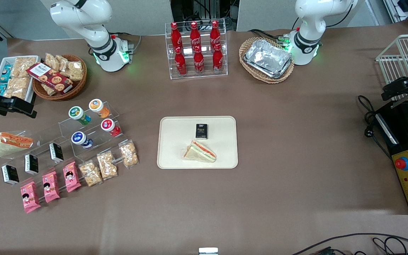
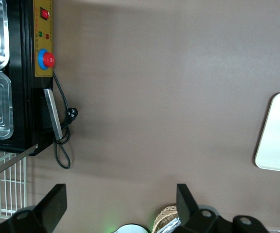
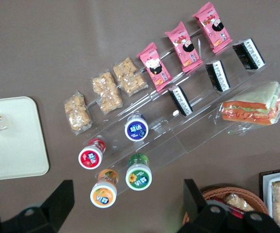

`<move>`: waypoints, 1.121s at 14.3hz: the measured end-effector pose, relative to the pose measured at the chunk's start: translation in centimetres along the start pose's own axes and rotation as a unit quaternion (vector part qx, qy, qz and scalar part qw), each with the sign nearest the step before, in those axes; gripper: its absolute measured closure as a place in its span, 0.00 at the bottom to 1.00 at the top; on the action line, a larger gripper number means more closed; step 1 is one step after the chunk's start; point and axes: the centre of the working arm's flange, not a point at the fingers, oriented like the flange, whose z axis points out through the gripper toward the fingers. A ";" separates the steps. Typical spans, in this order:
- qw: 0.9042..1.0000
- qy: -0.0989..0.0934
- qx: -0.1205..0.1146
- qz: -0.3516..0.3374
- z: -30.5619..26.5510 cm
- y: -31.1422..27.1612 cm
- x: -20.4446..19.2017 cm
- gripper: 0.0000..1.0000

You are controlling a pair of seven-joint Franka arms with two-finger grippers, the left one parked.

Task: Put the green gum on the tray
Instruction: 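Move the right gripper toward the green-labelled gum bottle on the acrylic rack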

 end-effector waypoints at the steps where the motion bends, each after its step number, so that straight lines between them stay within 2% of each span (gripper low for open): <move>1: 1.000 -0.003 -0.001 0.000 0.1 -0.5 -0.1 0.00; 7: 1.000 -0.010 -0.002 -0.004 0.4 -1.6 -0.2 0.00; 11: 1.000 -0.024 -0.003 -0.004 1.0 -1.4 -0.8 0.00; 14: 0.999 -0.030 0.002 -0.016 1.2 -0.7 -3.7 0.00; 16: 0.999 -0.019 0.010 -0.025 1.3 0.0 -7.0 0.00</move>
